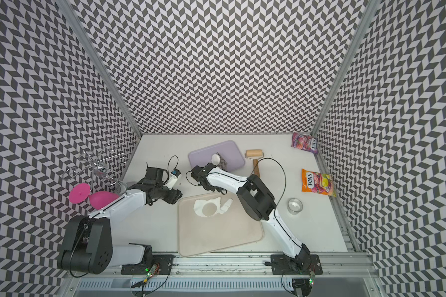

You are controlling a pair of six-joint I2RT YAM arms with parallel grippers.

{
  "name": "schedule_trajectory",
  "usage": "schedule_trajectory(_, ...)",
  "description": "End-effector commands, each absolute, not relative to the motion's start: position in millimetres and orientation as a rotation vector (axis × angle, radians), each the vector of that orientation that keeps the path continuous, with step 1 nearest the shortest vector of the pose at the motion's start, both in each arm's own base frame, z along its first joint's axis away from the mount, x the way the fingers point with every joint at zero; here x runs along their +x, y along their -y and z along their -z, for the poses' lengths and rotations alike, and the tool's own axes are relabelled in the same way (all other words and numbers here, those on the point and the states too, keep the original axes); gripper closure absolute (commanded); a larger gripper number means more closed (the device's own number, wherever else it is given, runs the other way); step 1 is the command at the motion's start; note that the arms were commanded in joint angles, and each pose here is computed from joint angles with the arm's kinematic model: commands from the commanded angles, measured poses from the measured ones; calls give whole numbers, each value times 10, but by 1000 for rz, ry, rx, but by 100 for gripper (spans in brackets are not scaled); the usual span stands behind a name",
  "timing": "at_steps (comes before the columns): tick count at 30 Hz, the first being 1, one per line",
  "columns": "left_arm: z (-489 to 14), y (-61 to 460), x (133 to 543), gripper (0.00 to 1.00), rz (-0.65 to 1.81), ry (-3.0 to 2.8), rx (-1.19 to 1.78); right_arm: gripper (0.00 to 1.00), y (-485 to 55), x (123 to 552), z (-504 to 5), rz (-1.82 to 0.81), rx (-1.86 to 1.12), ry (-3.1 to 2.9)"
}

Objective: Roll out the dumpling wrappers from the dough
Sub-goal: Place the dumpling wrapper on the plate.

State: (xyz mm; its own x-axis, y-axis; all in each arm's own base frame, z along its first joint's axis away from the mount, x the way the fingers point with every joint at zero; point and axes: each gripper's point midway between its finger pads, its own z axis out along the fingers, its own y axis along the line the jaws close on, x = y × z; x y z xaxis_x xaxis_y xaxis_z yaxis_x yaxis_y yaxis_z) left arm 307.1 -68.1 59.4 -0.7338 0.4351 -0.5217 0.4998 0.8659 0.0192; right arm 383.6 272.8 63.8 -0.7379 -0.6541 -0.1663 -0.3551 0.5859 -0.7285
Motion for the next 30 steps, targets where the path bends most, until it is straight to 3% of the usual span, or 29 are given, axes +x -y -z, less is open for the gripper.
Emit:
schedule_trajectory(1,-662,667,3094,29,163,-2482,660,100,-2680,3876,-691,1040,-774,-2338)
schedule_trajectory(19,-676,666,3089,29,168,-2476,659,100,-2576,3947,-894,1128,-710,-2259)
schedule_trajectory(30,-674,664,3086,29,171,-2476,658,100,-3056,3788,-729,693,-806,-2508)
